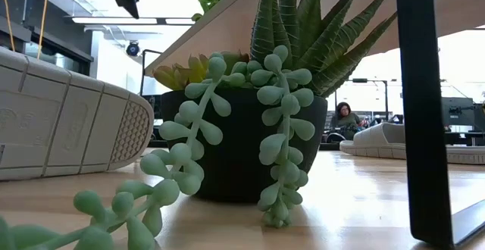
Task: Pick and place slides into the shelf
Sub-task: Put the left black slide on the shelf
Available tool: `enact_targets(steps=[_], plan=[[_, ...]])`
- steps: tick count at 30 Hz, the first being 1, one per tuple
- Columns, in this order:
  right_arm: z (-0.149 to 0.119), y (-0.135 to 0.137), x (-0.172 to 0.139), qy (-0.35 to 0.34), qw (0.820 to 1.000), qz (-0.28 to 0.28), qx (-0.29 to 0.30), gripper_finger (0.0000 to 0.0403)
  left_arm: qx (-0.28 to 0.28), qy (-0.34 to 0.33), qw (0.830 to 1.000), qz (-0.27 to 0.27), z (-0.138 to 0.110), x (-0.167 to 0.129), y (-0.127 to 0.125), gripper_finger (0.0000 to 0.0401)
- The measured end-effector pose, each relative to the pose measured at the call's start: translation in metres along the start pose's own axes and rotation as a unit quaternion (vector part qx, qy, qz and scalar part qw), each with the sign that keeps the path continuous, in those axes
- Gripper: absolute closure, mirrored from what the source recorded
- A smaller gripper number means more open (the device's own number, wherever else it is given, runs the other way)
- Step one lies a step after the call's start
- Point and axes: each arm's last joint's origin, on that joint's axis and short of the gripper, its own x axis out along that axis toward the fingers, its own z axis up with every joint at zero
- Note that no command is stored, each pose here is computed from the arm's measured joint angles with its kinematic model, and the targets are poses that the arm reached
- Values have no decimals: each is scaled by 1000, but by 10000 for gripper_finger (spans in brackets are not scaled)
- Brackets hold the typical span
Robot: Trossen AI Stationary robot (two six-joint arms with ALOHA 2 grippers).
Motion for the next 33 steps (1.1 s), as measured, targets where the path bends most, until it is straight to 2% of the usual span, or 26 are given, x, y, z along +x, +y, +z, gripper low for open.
enact_targets(steps=[15,25,33], plan=[[0,0,0,-1,1000,-2,0,403,-9,82,995,-62,-43,43,-26,400],[0,0,0,-1,1000,-2,0,403,-28,142,984,-108,-69,77,-37,400],[0,0,0,-1,1000,-1,1,403,-29,137,983,-121,-76,103,-37,400]])
